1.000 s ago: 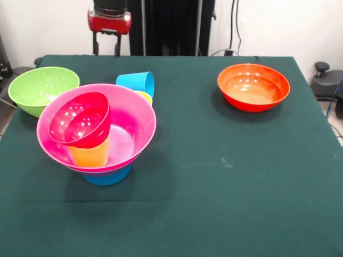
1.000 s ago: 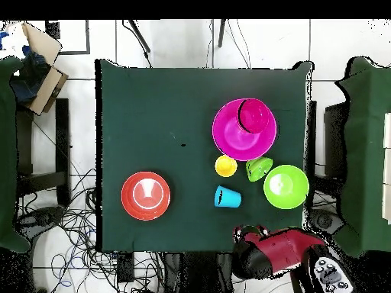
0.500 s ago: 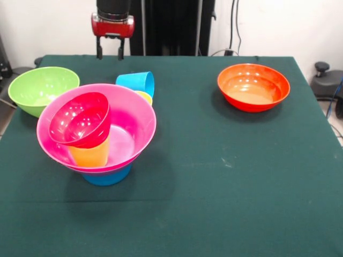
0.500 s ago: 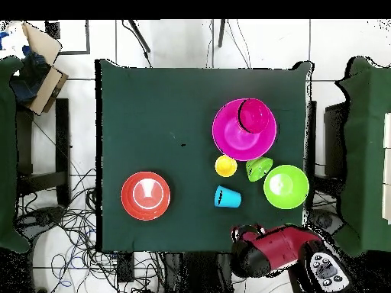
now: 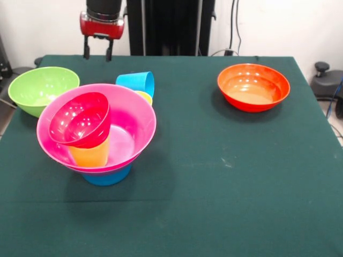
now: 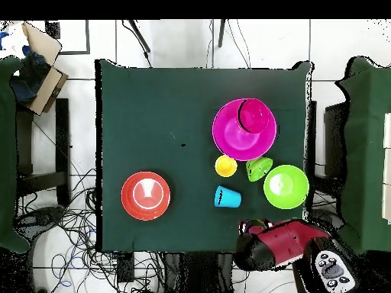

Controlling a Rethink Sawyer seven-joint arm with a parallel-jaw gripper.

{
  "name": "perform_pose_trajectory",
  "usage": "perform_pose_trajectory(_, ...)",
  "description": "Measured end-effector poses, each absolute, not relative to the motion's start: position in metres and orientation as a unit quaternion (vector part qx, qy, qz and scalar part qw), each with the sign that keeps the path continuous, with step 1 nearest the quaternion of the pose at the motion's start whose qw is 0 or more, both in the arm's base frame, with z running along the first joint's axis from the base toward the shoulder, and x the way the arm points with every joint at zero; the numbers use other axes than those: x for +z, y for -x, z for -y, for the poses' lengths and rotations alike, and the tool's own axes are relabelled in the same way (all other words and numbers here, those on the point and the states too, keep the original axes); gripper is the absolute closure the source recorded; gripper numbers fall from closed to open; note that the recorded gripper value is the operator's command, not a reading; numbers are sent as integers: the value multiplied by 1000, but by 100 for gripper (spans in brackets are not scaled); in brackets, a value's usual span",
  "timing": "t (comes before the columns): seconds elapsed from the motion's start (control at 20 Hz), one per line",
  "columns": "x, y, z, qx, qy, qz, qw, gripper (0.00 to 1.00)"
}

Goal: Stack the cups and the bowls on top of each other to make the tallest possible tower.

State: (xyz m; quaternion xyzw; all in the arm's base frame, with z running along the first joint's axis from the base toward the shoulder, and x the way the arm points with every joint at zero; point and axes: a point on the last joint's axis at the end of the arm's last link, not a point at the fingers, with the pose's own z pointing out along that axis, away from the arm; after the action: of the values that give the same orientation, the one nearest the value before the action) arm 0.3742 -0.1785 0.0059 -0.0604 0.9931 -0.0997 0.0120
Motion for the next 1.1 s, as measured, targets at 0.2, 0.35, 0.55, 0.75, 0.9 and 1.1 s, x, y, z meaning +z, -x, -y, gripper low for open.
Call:
perform_pose_trajectory(0.2,9,-380,187,-110,54,-992,13,0)
perform_pose_trajectory(0.35,12,-385,190,-114,52,-992,18,0)
perform_pose_trajectory(0.55,13,-393,195,-114,37,-992,25,0)
perform_pose_trajectory(0.75,13,-397,199,-107,14,-994,29,0)
perform_pose_trajectory(0.9,13,-399,203,-106,8,-994,31,0)
perform_pose_trajectory(1.1,11,-406,210,-105,1,-994,35,0)
